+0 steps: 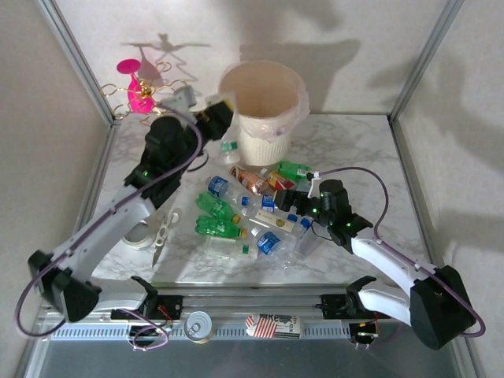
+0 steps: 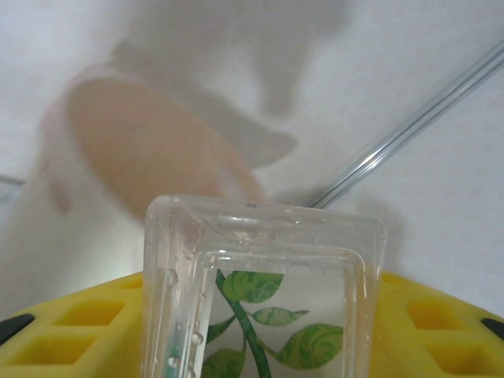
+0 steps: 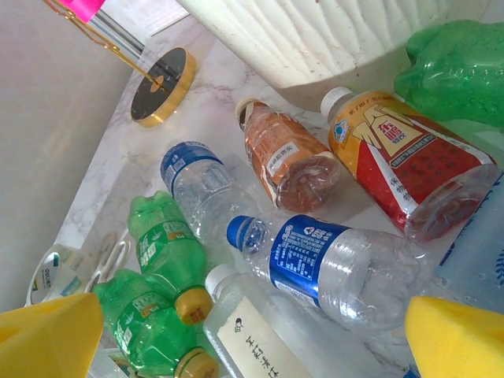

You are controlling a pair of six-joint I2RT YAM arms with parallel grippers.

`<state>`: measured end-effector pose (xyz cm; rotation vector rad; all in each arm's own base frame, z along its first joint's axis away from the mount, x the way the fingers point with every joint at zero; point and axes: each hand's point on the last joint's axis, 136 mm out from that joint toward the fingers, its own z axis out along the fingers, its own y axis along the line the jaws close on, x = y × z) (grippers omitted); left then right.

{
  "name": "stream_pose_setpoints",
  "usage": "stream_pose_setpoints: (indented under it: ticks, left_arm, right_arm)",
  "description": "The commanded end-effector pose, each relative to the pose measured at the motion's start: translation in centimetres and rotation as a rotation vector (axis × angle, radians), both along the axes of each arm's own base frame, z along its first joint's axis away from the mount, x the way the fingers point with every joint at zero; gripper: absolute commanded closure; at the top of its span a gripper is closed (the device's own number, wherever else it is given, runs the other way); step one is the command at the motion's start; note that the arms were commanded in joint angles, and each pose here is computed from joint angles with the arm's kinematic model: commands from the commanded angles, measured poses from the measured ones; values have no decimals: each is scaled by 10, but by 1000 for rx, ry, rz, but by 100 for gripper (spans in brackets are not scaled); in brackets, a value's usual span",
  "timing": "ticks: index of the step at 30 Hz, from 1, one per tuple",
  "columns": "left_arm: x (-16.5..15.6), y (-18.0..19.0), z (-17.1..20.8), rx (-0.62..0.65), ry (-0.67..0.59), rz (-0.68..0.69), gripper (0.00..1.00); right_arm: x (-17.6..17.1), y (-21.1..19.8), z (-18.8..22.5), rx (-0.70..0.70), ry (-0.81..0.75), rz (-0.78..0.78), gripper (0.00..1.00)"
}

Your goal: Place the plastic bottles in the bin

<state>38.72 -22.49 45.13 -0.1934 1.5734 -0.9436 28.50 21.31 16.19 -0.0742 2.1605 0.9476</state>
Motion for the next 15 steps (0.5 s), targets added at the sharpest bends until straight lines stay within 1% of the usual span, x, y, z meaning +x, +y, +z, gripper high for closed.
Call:
stream_pose_setpoints:
  ticks: [1, 4, 9, 13, 15]
  left_arm:
    - [20, -24, 47, 11, -134, -21, 53]
    - [54, -41, 61, 30, -171, 6, 52]
    - [110, -63, 70, 103, -209, 94, 52]
    - [146, -74, 58, 133, -205, 154, 52]
    - [161, -79, 46, 163, -197, 181, 52]
  right_arm:
    - [-5, 2, 4, -7, -23, 27, 1]
    - [-10, 2, 8, 5, -28, 34, 1]
    - [-15, -3, 16, 23, -40, 22, 1]
    - [-19, -7, 19, 29, -51, 5, 1]
    - [-20, -9, 20, 26, -51, -2, 1]
